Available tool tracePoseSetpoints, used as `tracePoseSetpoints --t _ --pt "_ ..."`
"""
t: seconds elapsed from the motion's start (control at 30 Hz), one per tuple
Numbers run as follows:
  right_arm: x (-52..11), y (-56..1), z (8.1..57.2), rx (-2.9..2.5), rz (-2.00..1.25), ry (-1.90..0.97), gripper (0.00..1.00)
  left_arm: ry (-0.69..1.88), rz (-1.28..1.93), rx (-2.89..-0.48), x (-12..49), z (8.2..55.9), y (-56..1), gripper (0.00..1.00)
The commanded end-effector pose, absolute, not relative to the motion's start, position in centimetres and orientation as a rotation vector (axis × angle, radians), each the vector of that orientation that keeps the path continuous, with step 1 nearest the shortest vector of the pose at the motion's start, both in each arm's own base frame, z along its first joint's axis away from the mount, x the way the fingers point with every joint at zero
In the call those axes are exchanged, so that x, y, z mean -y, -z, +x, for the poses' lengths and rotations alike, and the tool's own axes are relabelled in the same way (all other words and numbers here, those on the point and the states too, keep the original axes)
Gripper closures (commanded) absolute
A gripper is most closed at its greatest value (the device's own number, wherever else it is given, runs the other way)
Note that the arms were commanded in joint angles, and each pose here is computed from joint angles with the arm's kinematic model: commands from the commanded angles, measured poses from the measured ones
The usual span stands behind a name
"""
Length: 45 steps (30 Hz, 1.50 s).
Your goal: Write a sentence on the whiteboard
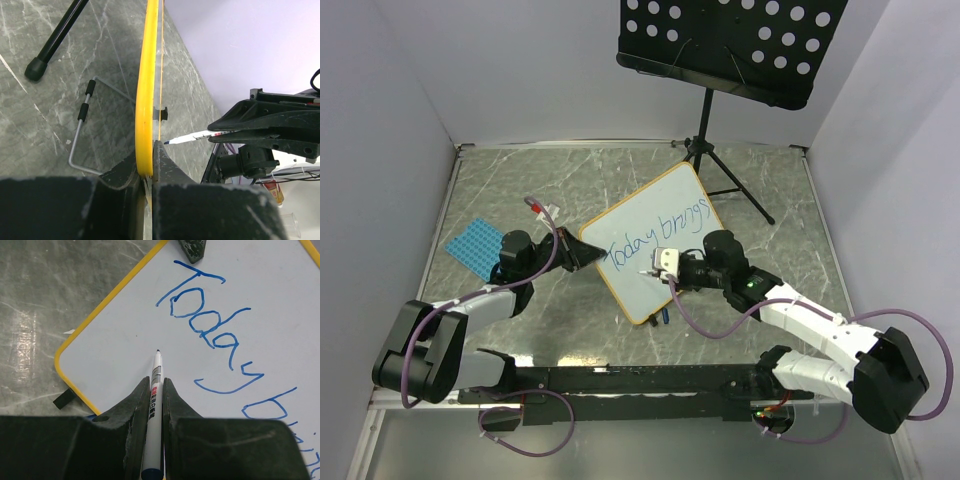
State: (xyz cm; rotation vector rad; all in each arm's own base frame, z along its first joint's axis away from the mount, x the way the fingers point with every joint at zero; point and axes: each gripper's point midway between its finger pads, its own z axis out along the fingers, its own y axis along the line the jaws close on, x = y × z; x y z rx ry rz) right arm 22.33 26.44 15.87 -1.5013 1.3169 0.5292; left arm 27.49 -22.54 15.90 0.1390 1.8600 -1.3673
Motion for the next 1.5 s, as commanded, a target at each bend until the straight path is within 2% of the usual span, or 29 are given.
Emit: tracePoseSetpoints --t 0.0,0.73,1.17,1.47 --pt "-26.9 -16.4 22.8 -1.294 -1.469 -0.515 1.0 1.379 0.276 -1.913 23.3 25.4 -13.9 0.99" --pt "-27.4 -15.4 23.2 -1.319 -1.471 -0.5 1.0 1.381 0.276 -1.906 23.3 25.4 -14.1 0.99" --pt "-27.6 -14.0 21.3 -1.35 -1.584 -0.573 1.0 1.376 0.275 -1.908 23.2 25.4 -13.9 0.99" --pt "-26.8 -13.9 21.9 -1.374 -1.583 -0.507 1.0 1.375 0.281 -1.911 23.2 25.4 -13.9 0.99"
